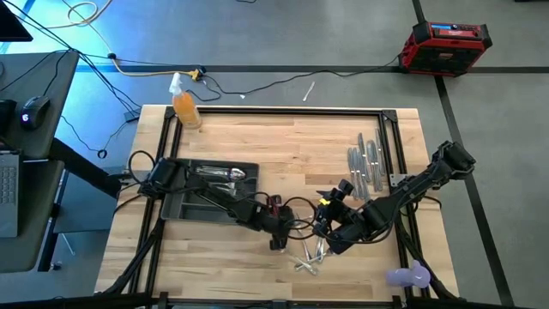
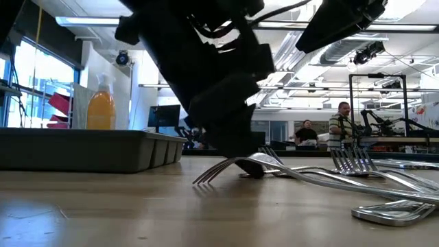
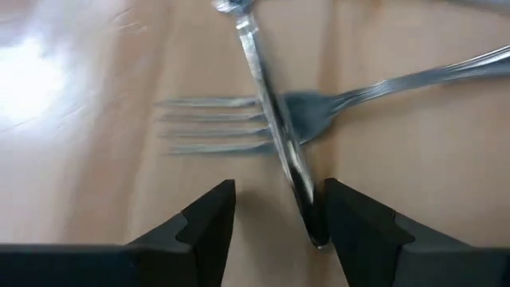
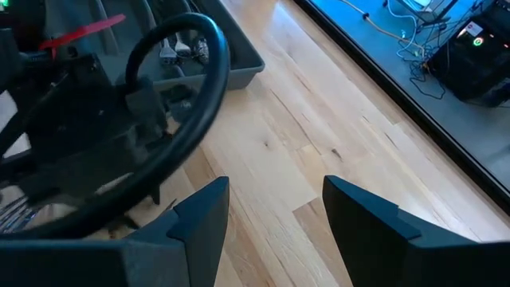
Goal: Sort silverware
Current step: Put the silver fork into the black silverware tray
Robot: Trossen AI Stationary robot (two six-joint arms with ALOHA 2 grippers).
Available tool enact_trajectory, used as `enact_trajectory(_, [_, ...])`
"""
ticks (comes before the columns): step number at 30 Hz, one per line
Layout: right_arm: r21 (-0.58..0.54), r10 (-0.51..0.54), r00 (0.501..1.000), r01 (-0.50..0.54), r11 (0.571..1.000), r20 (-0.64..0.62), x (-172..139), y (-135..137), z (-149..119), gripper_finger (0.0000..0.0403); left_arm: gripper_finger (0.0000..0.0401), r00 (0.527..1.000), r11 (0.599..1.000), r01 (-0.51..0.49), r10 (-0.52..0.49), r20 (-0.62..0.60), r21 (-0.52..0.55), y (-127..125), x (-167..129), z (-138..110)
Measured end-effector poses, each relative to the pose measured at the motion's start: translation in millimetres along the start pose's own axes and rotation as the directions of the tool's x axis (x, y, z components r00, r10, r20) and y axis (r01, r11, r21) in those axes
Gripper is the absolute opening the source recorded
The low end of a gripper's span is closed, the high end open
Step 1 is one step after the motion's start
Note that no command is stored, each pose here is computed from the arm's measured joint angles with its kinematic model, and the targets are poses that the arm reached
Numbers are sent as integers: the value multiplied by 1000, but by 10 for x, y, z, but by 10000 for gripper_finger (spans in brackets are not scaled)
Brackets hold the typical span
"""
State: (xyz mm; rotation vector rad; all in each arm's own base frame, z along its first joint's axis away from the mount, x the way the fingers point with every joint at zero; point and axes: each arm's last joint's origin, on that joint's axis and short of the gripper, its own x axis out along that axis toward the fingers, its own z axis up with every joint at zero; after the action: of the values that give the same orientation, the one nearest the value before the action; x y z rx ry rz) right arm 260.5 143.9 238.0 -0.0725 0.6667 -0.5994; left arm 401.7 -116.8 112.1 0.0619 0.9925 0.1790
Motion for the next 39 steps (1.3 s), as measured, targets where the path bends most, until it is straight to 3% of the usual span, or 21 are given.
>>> enact_trajectory(9, [-1,-1,1000,1,1000,-1,1,0,-1,192,116,998,999,-44,45,-35,25,-39,-144,90])
enact_trajectory(20, [0,0,1000,0,1000,0,1,1,-1,192,115,971,999,15,-25,237,42,-68,-144,396])
enact_trajectory(32, [0,0,1000,0,1000,0,0,1,0,192,115,963,999,23,-13,268,-33,138,288,395])
enact_trajectory(39, [-2,-1,1000,1,1000,-1,0,-1,-1,192,115,962,988,135,-112,250,-77,167,411,375])
